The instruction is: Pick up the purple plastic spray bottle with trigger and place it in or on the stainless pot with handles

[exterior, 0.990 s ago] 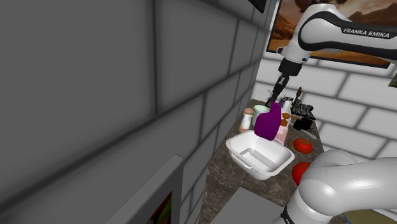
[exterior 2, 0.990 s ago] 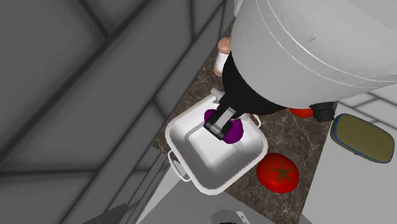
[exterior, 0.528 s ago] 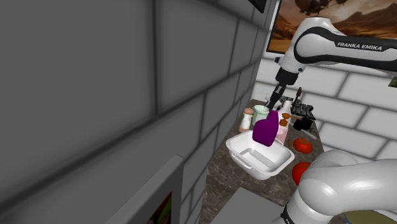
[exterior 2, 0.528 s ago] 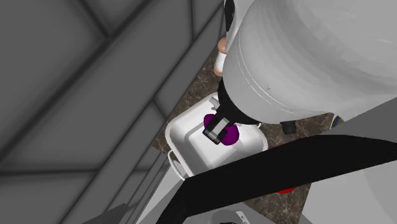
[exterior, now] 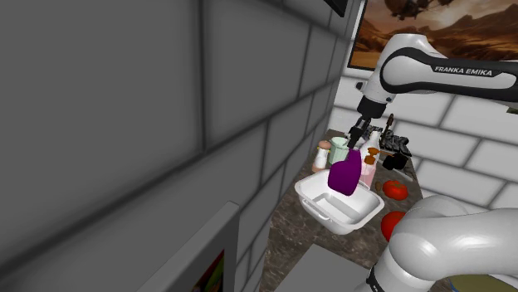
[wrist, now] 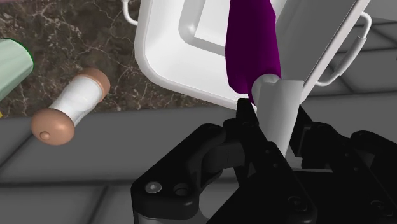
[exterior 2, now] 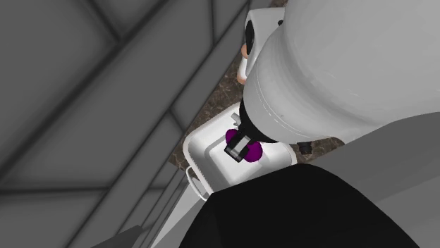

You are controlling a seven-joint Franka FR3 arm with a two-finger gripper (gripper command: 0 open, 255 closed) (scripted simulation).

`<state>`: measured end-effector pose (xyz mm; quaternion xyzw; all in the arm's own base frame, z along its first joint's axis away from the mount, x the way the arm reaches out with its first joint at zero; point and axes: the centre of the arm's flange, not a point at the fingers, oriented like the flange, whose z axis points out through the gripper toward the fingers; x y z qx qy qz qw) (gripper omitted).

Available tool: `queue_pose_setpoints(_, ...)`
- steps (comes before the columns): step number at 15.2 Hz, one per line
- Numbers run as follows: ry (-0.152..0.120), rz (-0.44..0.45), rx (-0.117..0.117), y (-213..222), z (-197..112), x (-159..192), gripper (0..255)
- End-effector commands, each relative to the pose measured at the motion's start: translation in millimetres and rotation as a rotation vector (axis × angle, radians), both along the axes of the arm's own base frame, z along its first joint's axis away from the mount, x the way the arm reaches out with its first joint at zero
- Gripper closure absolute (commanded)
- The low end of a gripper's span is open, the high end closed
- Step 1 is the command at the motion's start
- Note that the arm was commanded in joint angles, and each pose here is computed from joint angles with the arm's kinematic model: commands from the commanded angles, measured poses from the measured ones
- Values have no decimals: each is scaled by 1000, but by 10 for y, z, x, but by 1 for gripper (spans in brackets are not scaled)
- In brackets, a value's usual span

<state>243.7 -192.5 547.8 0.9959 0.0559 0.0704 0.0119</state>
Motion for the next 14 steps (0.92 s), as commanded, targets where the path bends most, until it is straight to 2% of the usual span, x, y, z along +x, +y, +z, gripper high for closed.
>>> queue_pose_setpoints(1, 0, 0, 0, 0, -1, 0, 255)
queue_pose_setpoints(3, 0, 0, 0, 0, -1, 0, 255)
queue_pose_setpoints(4, 0, 0, 0, 0, -1, 0, 0)
queue_pose_setpoints(9, 0, 0, 0, 0, -1, 0, 0)
queue_pose_setpoints(13, 0, 0, 0, 8, 494, -71, 0)
queue_pose_setpoints(14, 0, 0, 0, 8, 494, -71, 0)
